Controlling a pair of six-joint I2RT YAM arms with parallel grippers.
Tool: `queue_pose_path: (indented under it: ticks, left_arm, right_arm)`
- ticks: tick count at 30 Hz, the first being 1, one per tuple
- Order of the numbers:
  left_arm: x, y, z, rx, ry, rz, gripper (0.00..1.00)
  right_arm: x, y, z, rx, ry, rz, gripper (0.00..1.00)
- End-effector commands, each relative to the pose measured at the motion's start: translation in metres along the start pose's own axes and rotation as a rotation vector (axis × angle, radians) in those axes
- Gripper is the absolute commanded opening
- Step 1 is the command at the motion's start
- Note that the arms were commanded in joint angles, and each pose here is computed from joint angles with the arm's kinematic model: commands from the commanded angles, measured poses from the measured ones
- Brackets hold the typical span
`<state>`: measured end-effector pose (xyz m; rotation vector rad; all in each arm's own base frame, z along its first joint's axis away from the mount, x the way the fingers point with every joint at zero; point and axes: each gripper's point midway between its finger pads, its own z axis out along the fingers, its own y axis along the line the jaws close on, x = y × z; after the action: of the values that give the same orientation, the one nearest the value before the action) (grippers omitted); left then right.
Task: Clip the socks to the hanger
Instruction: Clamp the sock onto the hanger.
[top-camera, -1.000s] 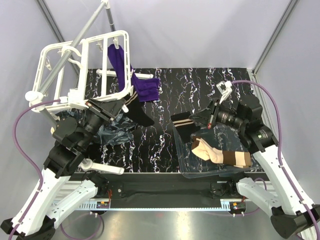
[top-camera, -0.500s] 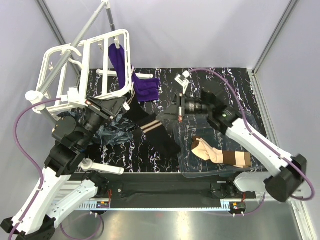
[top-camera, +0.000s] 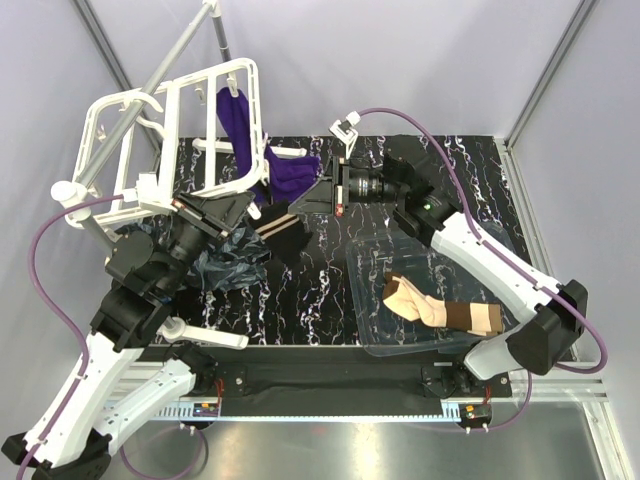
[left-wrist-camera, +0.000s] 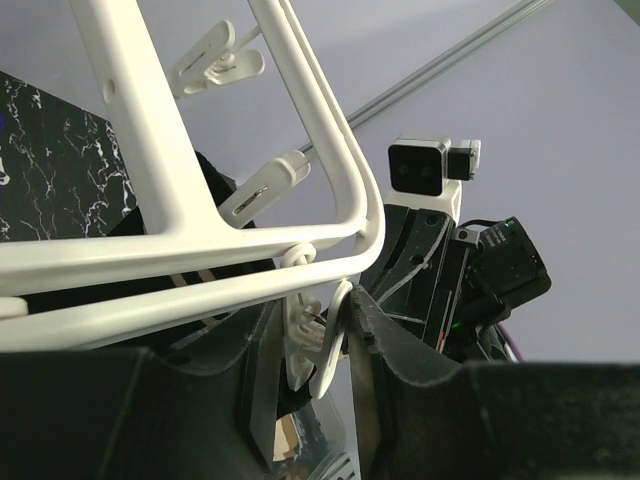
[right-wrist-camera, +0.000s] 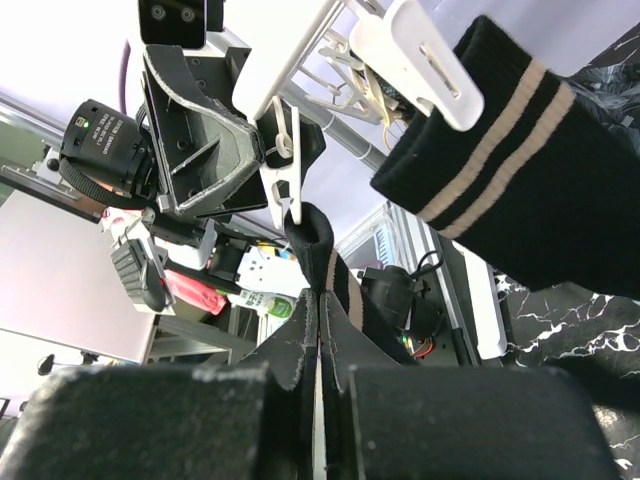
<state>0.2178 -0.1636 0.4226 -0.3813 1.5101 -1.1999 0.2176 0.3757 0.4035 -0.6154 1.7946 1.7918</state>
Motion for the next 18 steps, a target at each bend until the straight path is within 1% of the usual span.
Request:
queue_pose_path:
  ticks: [1,18]
  left_arm:
    - [-0.002,-0.024,0.000,0.084,0.016,-0.030,0.00]
    - [0.000,-0.020,0.001,0.080,0.018,-0.033,0.00]
  right_arm:
    - [-0.005,0.022,0.004,-0.069,0.011,-0.038,0.00]
    - [-0.006,0.032,0.017,-0.111,0.025,-0.034,0.00]
